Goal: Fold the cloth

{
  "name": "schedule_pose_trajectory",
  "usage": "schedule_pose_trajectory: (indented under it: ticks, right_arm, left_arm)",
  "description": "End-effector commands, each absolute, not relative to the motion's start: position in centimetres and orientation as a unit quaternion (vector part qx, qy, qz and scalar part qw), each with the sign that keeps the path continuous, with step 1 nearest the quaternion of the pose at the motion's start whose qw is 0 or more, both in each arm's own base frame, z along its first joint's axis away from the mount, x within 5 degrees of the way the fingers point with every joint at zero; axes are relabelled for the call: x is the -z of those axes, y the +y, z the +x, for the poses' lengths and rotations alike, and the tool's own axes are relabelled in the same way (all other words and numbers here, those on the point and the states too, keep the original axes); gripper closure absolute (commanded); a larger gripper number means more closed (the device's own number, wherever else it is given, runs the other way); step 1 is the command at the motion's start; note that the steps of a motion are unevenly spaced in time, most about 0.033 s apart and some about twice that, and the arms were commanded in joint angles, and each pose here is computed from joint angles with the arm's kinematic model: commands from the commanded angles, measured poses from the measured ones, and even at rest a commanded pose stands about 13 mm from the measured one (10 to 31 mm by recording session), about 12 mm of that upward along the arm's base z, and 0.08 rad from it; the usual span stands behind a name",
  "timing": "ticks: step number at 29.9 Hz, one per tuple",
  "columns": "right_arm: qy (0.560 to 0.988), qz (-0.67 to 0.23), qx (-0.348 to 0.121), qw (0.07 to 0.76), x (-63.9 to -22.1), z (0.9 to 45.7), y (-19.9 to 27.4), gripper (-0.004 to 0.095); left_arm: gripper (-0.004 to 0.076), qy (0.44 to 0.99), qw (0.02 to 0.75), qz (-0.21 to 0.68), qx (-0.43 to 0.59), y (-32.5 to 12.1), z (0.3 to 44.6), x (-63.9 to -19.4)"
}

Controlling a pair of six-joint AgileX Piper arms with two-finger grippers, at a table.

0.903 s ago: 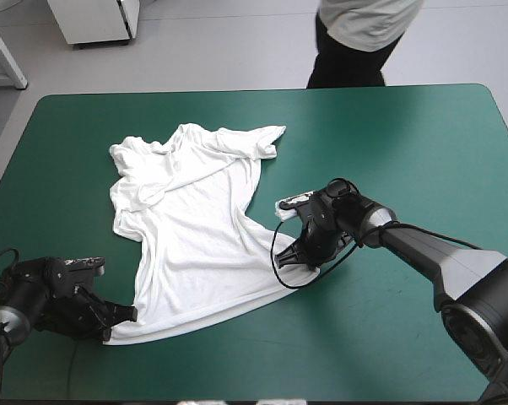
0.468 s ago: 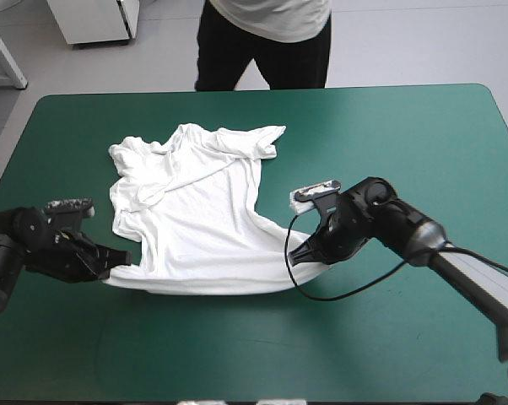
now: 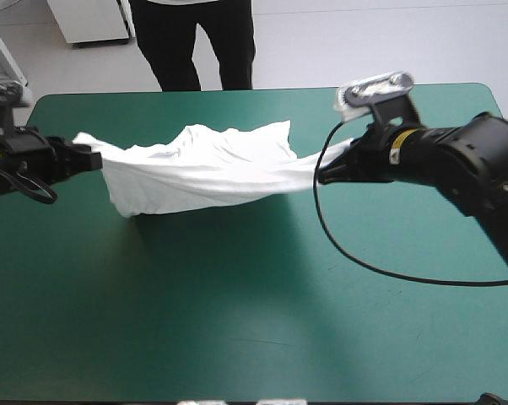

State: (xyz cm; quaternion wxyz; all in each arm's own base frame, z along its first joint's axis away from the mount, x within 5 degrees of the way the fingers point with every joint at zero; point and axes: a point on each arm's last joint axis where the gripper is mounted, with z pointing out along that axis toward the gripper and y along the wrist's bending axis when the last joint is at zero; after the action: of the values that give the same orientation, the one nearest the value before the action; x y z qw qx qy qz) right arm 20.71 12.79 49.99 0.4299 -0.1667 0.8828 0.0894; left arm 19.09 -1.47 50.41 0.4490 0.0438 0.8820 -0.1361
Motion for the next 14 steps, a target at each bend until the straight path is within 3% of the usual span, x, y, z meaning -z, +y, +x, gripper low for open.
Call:
schedule_pose_trajectory:
  ticks: [1, 6, 14]
  right_arm:
    - [0.820, -0.133, -0.086, 0.550, -56.3, 18.0, 9.8, 0.0925]
    - [0.777, -0.114, -0.081, 0.614, -60.5, 15.2, 7.2, 0.0925]
    - [0.686, -0.110, -0.091, 0.713, -65.2, 11.3, 4.4, 0.0921]
  left_arm:
    - [0.0734, 0.832, 0.530, 0.071, 0.147, -2.3, 15.7, -55.4]
    - [0.0734, 0.752, 0.638, 0.082, 0.144, -2.6, 13.0, -60.8]
    - [0.0734, 0.631, 0.745, 0.110, 0.186, -3.5, 9.7, -65.9]
